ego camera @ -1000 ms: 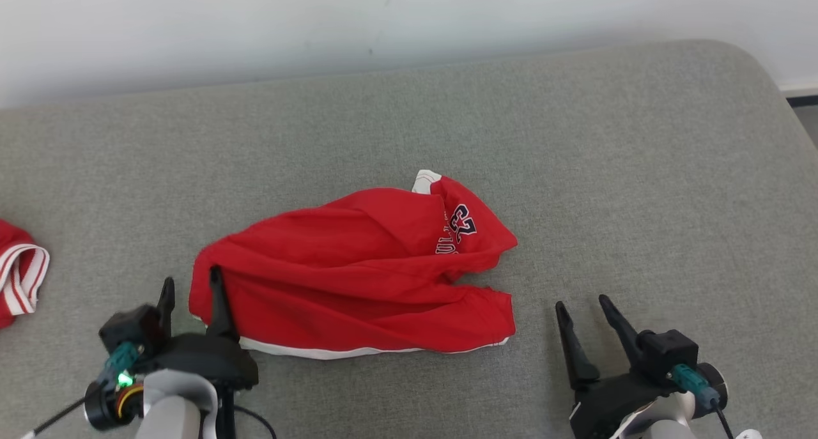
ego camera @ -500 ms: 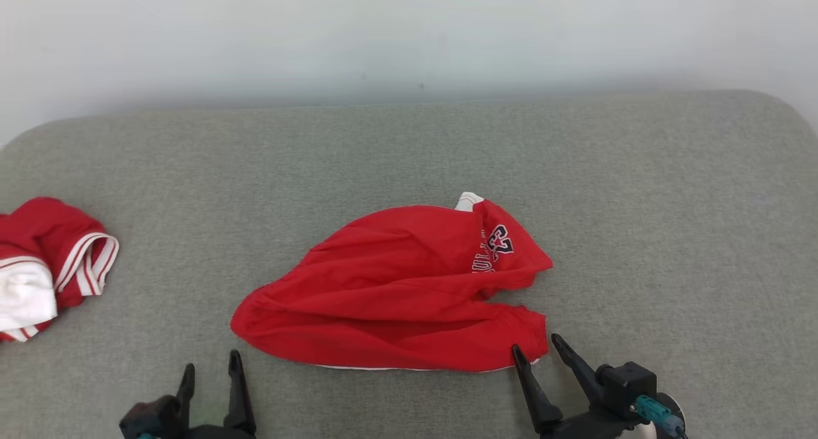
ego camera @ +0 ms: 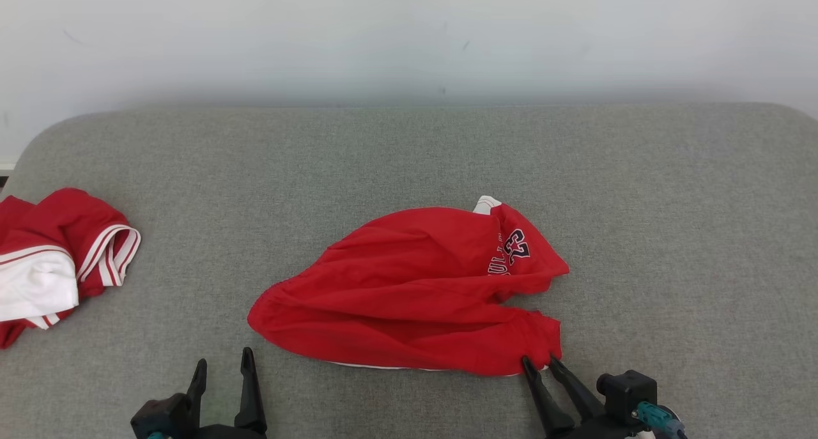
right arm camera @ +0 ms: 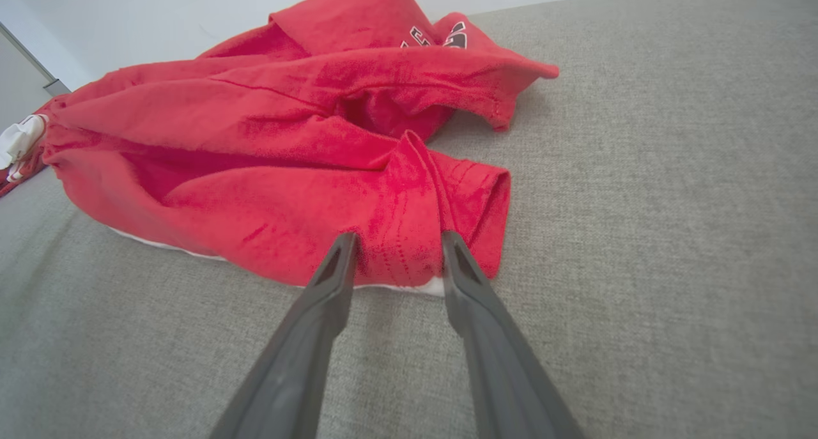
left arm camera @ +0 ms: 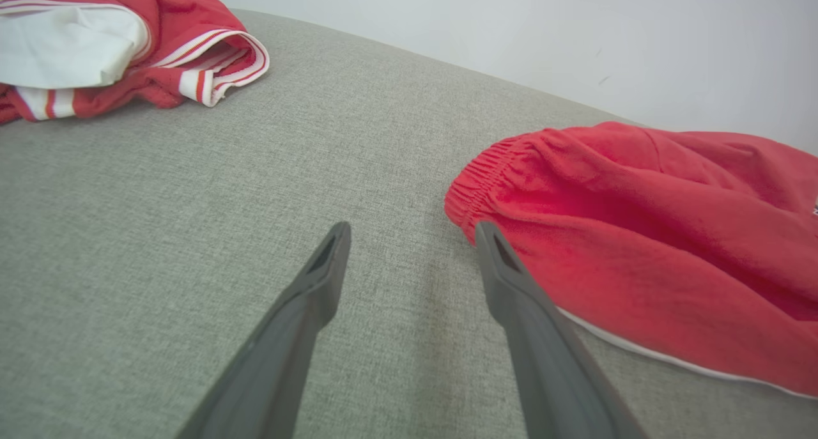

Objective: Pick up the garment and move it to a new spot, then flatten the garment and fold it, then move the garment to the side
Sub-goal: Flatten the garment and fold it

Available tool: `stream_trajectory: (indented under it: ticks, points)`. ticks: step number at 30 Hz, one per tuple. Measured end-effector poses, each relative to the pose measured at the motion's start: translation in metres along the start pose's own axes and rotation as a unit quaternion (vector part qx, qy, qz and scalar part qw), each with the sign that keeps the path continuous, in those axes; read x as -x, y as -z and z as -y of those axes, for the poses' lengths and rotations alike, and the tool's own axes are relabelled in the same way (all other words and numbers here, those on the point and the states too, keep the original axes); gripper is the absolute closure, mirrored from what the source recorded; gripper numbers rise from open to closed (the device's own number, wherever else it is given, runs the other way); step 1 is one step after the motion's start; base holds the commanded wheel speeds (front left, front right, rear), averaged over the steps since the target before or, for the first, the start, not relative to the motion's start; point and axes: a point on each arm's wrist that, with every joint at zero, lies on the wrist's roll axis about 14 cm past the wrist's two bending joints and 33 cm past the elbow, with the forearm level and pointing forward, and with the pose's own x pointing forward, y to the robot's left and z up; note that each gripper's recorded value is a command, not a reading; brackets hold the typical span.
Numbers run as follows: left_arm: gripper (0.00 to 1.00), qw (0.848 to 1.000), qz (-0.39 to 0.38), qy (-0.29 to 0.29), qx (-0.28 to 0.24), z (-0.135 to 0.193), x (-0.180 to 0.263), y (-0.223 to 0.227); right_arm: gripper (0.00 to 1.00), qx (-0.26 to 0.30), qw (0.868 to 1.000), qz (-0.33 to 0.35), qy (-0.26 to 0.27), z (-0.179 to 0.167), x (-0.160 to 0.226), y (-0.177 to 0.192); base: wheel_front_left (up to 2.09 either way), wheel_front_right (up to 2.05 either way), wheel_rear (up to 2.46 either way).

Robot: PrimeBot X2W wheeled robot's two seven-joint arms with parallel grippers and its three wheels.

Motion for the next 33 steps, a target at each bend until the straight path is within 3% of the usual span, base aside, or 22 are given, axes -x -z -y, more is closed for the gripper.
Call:
stream_trajectory:
  ticks: [2, 4, 9, 15, 19, 25, 33]
  points:
    - [0.00, 1.000, -0.001, 0.001, 0.000, 0.001, 0.000, 0.001, 0.82, -0.002, 1.000, -0.001, 0.000, 0.000, -0.001, 0.000, 0.00, 0.00, 0.00]
    - [0.00, 1.000, -0.002, 0.000, 0.000, 0.001, -0.001, 0.002, 1.00, -0.004, 1.000, 0.000, 0.000, 0.001, -0.002, 0.000, 0.00, 0.00, 0.00]
    - [0.00, 1.000, -0.005, -0.001, -0.001, 0.000, -0.001, 0.004, 1.00, -0.010, 1.000, 0.010, 0.004, 0.006, -0.005, -0.008, 0.00, 0.00, 0.00]
    - [0.00, 1.000, -0.006, 0.001, -0.002, 0.002, -0.002, 0.004, 1.00, -0.056, 0.994, 0.092, 0.022, 0.016, -0.019, -0.060, 0.00, 0.00, 0.00]
    - [0.00, 1.000, -0.012, 0.008, -0.003, 0.005, -0.002, 0.009, 1.00, -0.058, 0.990, 0.118, 0.041, 0.033, -0.030, -0.082, 0.00, 0.00, 0.00]
    - [0.00, 1.000, -0.013, 0.021, -0.007, 0.013, -0.005, 0.008, 1.00, -0.037, 0.990, 0.120, 0.063, 0.052, -0.060, -0.100, 0.00, 0.00, 0.00]
    - [0.00, 1.000, -0.019, 0.022, -0.004, 0.013, -0.006, 0.011, 1.00, -0.006, 0.994, 0.054, 0.098, 0.078, -0.097, -0.076, 0.00, 0.00, 0.00]
